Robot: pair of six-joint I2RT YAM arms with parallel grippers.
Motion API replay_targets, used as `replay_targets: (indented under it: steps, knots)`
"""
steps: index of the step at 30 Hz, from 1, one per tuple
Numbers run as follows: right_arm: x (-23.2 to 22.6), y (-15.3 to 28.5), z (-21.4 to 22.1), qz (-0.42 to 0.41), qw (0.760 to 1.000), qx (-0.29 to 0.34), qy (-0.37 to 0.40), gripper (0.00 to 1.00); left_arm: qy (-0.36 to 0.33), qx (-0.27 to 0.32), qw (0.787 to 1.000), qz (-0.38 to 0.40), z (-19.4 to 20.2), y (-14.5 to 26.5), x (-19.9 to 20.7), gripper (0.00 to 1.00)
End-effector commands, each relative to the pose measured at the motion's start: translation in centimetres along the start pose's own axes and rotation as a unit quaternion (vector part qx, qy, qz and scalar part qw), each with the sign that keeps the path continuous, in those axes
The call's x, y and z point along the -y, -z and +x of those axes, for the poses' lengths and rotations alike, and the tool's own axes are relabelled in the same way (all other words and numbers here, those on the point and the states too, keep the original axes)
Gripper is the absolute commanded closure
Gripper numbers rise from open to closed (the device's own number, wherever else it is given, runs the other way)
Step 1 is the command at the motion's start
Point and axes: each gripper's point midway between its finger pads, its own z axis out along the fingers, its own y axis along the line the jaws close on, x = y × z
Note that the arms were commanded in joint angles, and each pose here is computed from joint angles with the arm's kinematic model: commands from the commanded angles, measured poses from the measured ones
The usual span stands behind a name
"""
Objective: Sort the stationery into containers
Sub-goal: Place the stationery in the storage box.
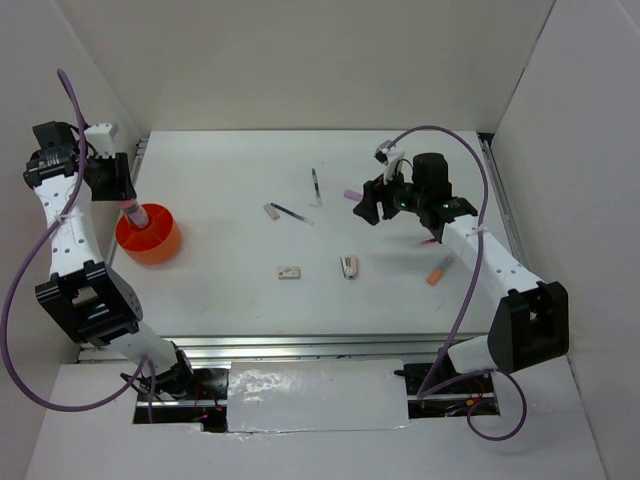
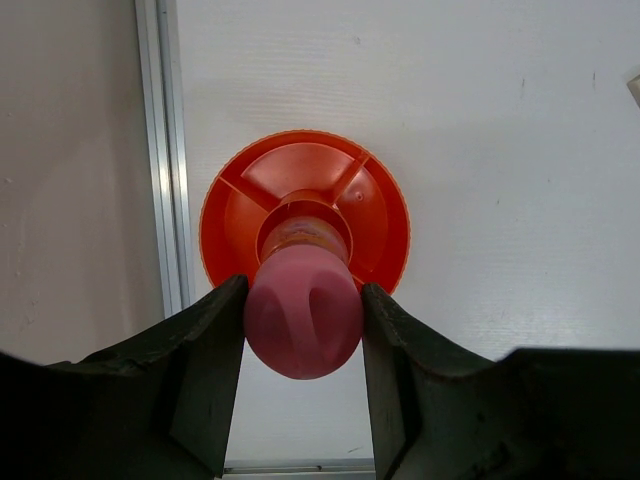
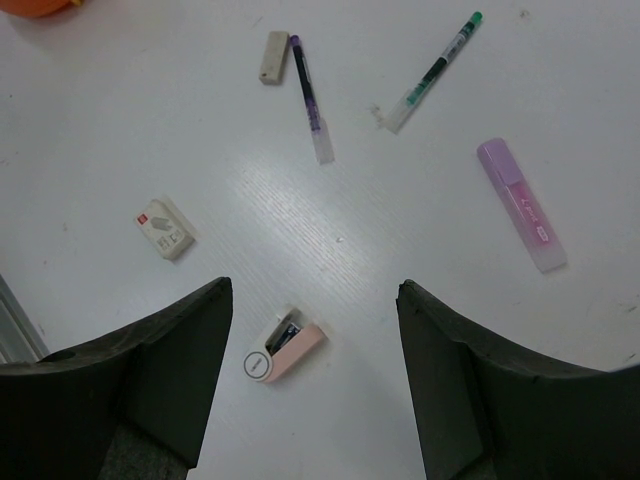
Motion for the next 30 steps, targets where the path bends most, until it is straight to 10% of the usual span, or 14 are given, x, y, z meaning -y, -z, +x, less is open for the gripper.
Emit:
replay_targets:
  steps: [1,5,16,22,30]
  knots:
    - [-0.4,0.0,-2.1,-0.004,1.000,0.018,0.022,0.27,-0.021,0.030,0.999,-0.017,-1.5,0.7,-0.9,1.00]
    - [-0.4,0.0,-2.1,-0.003,1.000,0.018,0.025,0.27,-0.017,0.022,1.000,-0.008,-1.0,0.1,-0.8,1.00]
    - [0.6,-2.0,-2.3,0.005,1.000,0.012,0.003,0.28,0.008,-0.011,1.000,0.023,1.9,-2.7,0.0,0.58]
    - [2.4,-6.4,-2.7,0.042,0.999,-0.005,-0.034,0.33,0.017,-0.012,0.999,0.046,2.6,-3.8,0.7,0.56]
    - [3.8,-15.1,-3.0,0.100,0.992,-0.047,-0.059,0.41,0.014,-0.007,0.998,0.062,2.9,-4.2,1.3,0.26]
